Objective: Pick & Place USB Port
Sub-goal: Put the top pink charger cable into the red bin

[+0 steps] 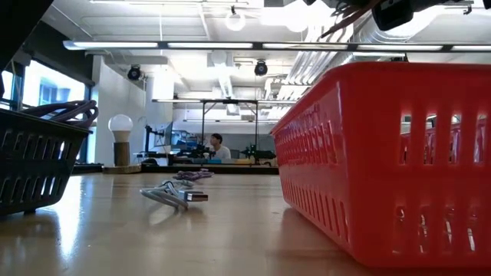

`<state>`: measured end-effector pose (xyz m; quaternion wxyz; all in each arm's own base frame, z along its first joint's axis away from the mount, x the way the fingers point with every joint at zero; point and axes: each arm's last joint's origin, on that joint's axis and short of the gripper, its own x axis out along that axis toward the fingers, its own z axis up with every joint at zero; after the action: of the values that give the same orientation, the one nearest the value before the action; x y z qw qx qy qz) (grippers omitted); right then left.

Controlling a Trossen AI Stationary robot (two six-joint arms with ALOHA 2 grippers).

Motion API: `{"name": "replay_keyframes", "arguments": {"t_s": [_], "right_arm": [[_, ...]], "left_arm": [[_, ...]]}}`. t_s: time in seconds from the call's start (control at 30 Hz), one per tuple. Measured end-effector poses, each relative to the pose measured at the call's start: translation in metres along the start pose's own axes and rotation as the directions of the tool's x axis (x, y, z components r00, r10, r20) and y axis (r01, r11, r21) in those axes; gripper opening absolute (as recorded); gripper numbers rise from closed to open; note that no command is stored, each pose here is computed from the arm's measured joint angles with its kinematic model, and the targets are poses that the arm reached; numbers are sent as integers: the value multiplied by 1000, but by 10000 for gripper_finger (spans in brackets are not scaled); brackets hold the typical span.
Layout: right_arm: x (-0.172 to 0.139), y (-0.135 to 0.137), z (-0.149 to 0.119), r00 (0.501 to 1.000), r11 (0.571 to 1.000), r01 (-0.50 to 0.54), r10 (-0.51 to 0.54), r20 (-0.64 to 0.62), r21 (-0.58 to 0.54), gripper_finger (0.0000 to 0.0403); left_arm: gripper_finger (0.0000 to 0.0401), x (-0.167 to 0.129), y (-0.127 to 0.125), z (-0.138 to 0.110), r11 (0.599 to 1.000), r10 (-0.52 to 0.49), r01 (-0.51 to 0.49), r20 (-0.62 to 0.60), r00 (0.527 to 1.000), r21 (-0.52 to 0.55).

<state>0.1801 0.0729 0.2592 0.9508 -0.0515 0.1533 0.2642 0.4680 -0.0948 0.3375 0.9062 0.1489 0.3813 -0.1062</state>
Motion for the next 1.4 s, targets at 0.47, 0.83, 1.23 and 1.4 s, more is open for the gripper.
{"name": "replay_keyframes", "arguments": {"t_s": [0.47, 0.83, 1.23, 1.4], "right_arm": [[6, 10, 3, 999, 984, 37, -33, 26, -172, 125], [10, 15, 1, 995, 985, 96, -97, 5, -144, 124], [10, 34, 2, 974, 919, 218, -226, 14, -329, 124], [14, 40, 1, 967, 899, 240, -253, 13, -367, 124]], "left_arm": [[1, 13, -2, 8, 995, -95, 90, 113, 989, 50], [1, 20, -2, 7, 996, -74, 70, 109, 991, 48], [1, 20, -2, 7, 997, -74, 69, 109, 991, 46], [1, 20, -2, 6, 996, -75, 71, 104, 992, 45]]}}
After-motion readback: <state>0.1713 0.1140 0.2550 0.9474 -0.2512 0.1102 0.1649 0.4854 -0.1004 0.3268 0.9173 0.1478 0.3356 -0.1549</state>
